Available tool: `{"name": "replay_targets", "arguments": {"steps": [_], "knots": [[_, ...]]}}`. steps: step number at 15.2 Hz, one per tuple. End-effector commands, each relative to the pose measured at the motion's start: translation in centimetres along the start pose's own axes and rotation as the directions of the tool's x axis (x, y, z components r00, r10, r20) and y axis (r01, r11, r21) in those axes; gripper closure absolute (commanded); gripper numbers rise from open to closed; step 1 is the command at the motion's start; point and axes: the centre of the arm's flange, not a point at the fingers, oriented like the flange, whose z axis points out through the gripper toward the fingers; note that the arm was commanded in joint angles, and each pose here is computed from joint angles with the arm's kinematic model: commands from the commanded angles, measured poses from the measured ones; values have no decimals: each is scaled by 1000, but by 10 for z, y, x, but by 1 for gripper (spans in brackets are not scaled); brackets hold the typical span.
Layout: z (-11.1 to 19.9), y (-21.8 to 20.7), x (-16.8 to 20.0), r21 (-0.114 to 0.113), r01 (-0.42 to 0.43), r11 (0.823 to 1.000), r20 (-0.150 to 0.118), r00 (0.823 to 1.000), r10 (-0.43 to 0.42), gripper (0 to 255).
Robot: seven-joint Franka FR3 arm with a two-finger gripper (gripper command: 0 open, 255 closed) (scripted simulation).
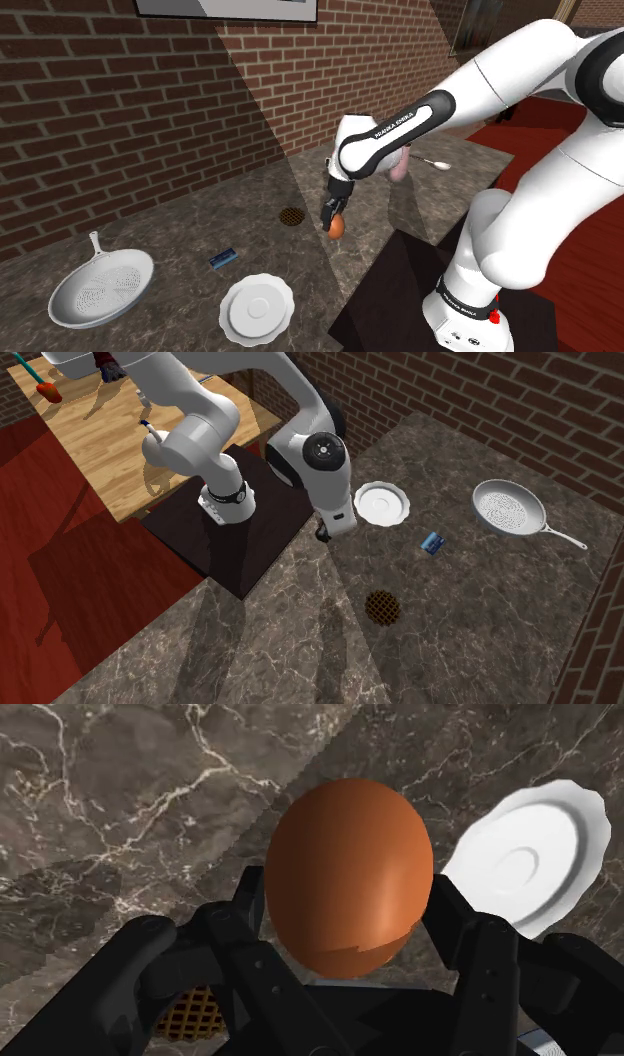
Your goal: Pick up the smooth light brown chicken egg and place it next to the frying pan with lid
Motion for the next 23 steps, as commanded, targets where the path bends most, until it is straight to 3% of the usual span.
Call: {"name": "replay_targets", "arguments": {"steps": [1, 23], "knots": [[2, -11, 24, 0, 0, 1000, 0, 1000, 0, 255], [34, -125, 289, 0, 0, 1000, 0, 1000, 0, 255]]}}
